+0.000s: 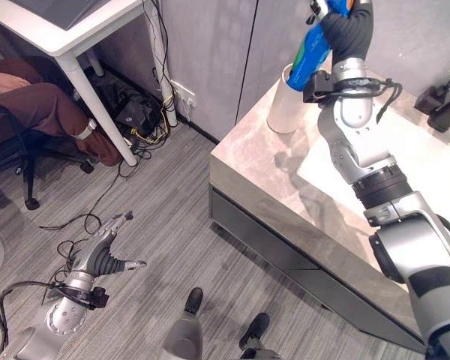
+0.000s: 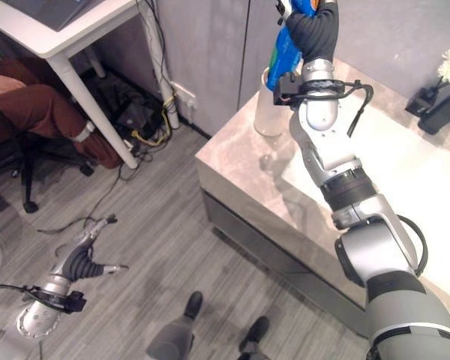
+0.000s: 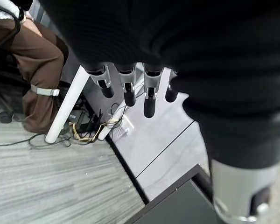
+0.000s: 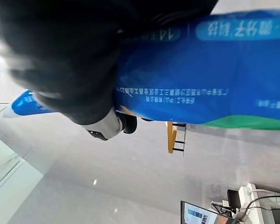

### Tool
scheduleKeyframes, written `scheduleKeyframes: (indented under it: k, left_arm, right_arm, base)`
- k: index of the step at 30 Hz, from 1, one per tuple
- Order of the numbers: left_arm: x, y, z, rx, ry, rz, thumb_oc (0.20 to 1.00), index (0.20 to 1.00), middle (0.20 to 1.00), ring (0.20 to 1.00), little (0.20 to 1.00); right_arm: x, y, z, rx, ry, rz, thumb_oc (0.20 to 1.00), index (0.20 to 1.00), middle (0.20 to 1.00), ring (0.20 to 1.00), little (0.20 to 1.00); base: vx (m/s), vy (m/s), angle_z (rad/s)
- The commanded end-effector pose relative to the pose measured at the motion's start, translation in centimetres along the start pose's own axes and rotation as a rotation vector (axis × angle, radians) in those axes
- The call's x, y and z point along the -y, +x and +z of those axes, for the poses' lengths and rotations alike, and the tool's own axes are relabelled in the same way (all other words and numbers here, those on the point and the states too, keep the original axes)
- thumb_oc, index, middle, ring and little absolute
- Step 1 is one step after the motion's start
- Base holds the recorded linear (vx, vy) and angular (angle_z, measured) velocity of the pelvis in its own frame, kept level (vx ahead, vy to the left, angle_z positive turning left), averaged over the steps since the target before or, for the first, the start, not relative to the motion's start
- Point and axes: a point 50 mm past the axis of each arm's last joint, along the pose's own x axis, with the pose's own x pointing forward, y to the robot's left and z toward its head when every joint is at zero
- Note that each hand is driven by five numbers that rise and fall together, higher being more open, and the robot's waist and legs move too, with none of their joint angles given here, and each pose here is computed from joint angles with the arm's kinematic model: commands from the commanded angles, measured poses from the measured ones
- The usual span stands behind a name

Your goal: Put brush and paste in cup on sink, flatten towel.

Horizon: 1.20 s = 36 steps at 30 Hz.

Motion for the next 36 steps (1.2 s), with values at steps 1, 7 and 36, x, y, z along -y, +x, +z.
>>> scheduleKeyframes:
  k: [1,7,36]
  left_arm:
    - [-0.8,0.3,0.9,0.067,0.012,0.028,1.000,1.000,1.000,1.000,1.000]
    - [-0.6,0.3,0.7,0.057,0.006,0.024,1.000,1.000,1.000,1.000,1.000]
    - [0.4,0.4,-0.4,-0.004,-0.017,0.018,1.000,1.000,1.000,1.000,1.000]
  right_arm:
    - [-0.3,1.8,3.4,0.145,-0.019,0.025,0.200,0.200,0.200,0.200,0.200]
    - [-0.2,1.9,3.3,0.143,-0.031,0.010,0.200,0.200,0.200,0.200,0.200]
    - [0.6,2.0,2.8,0.122,-0.055,-0.023,1.000,1.000,1.000,1.000,1.000]
  base:
    - [0.00,0.000,0.00]
    - [0.00,0.000,0.00]
    - [0.00,0.000,0.00]
